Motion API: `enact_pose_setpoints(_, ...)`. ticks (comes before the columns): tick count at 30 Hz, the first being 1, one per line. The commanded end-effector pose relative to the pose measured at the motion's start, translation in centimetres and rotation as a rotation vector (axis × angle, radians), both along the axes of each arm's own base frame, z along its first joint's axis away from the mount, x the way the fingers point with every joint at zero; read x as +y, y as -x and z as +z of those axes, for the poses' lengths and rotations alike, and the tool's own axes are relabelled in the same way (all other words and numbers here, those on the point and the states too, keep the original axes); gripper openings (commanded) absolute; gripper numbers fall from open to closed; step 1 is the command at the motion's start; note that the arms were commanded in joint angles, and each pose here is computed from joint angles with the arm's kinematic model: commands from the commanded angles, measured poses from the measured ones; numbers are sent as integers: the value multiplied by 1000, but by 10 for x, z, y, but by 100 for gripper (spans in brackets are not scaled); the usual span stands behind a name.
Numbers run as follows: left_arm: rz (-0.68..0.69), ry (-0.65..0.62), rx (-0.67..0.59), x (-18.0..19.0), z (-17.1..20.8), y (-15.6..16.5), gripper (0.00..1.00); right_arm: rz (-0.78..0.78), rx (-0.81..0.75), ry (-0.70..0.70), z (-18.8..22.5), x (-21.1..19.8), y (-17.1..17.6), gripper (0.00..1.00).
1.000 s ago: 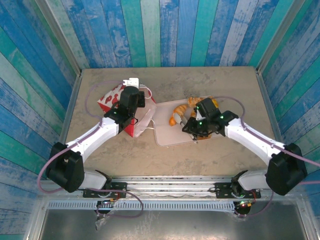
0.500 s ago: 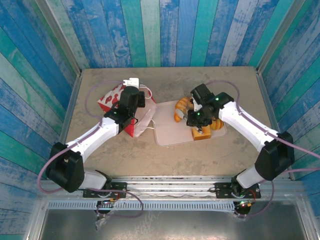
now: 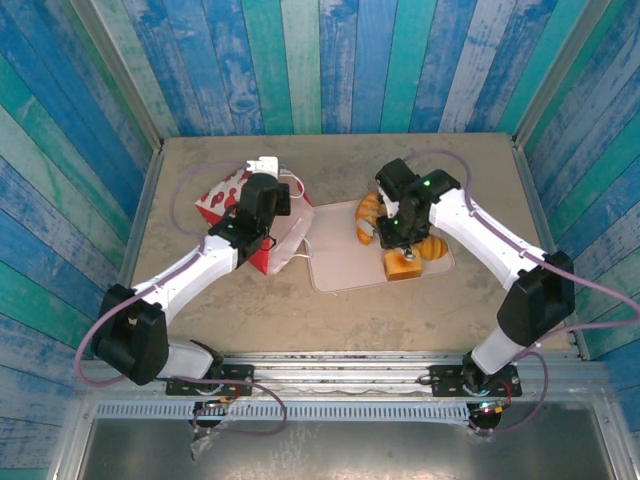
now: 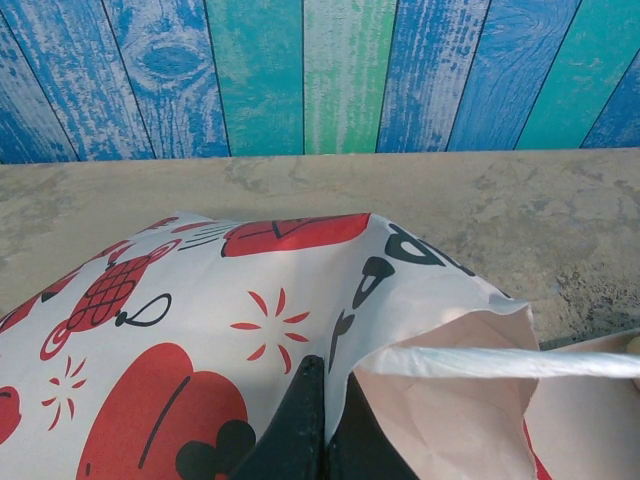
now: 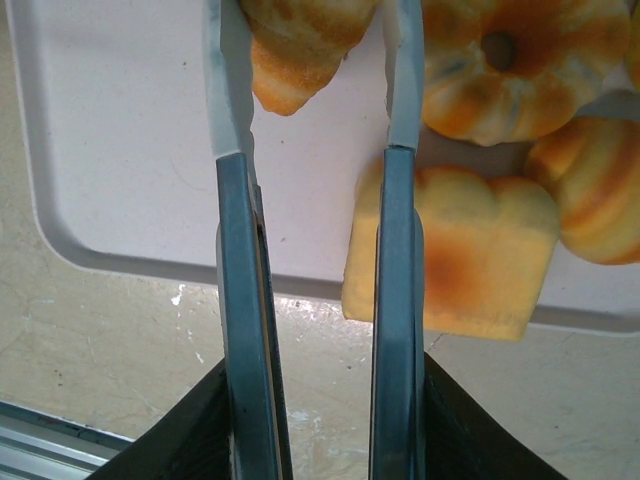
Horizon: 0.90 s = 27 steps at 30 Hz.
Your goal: Take the fake bread out of the paper bag
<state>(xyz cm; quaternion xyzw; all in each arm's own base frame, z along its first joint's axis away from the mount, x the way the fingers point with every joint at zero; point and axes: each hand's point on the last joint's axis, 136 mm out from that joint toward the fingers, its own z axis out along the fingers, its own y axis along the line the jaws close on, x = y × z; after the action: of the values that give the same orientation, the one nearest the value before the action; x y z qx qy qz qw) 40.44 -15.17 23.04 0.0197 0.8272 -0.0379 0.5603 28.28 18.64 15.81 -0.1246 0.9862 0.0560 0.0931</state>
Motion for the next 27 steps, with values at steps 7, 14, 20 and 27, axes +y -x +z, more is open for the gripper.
enact_pose_setpoints(7, 8, 46, -65, 4, 25, 6, 0, 48, 5, 111, -5, -4, -10, 43)
enact_pose_setpoints(14, 7, 45, -63, 4, 23, 7, 0, 61, 15, 160, -13, -3, -19, 46)
enact_pose_setpoints(20, 6, 45, -62, 4, 23, 7, 0, 73, 24, 174, -18, 0, -26, 52)
enact_pose_setpoints(27, 8, 44, -64, 4, 23, 7, 1, 70, 19, 176, -17, 1, -28, 57)
